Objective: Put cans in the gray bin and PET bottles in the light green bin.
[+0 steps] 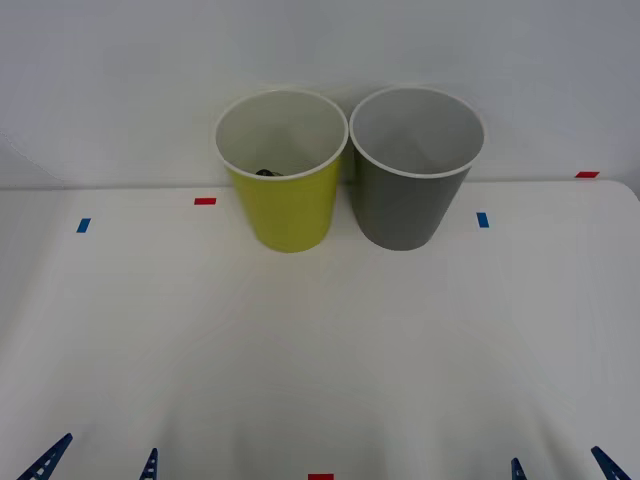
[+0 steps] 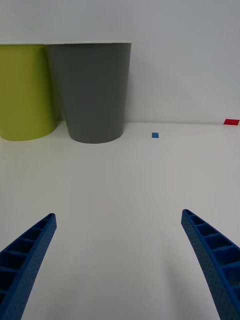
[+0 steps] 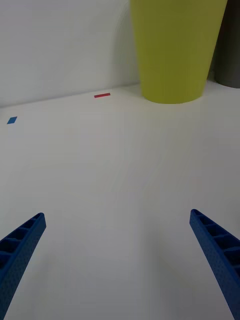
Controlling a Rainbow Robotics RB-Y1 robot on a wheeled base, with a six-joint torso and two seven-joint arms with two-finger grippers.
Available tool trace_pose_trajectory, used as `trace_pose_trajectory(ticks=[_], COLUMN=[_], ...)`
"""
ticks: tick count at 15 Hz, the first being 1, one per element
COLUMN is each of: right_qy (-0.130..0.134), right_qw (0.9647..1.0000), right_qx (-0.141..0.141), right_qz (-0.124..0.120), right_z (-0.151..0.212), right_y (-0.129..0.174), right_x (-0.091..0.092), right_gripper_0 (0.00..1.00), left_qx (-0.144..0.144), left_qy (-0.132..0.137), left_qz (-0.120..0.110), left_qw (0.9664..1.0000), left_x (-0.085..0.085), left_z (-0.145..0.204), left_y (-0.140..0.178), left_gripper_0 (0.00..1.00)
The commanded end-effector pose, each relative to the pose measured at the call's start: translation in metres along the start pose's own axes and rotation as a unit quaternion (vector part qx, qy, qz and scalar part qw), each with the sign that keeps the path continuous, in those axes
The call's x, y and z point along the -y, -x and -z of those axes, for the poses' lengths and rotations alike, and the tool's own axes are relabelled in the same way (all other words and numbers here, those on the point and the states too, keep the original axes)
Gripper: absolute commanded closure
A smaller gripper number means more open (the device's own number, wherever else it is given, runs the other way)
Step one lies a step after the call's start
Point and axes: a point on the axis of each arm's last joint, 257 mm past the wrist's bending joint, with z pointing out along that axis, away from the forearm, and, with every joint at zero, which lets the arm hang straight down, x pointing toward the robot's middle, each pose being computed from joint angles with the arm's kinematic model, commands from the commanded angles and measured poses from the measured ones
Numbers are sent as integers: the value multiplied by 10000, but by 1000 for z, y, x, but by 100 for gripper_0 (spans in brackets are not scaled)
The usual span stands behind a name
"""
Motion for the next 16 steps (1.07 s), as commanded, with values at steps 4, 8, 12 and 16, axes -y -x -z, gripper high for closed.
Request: trace_pose_trajectory(ticks=[4, 8, 12, 16], right_qy=[-2, -2, -2, -2], right_qw=[10000, 10000, 10000, 10000], right_qx=[-2, -2, -2, -2], right_qz=[-2, -2, -2, -2], right_z=[0, 0, 0, 0], right_y=[0, 0, 0, 0], right_x=[0, 0, 0, 0], right_gripper_0=[14, 14, 14, 14], left_qx=[0, 0, 0, 0], left_qy=[0, 0, 0, 0], left_qz=[0, 0, 0, 0], left_qw=[10000, 10000, 10000, 10000], left_x=[0, 0, 0, 0], left_z=[0, 0, 0, 0], left_y=[0, 0, 0, 0], left_gripper_0=[0, 0, 0, 0])
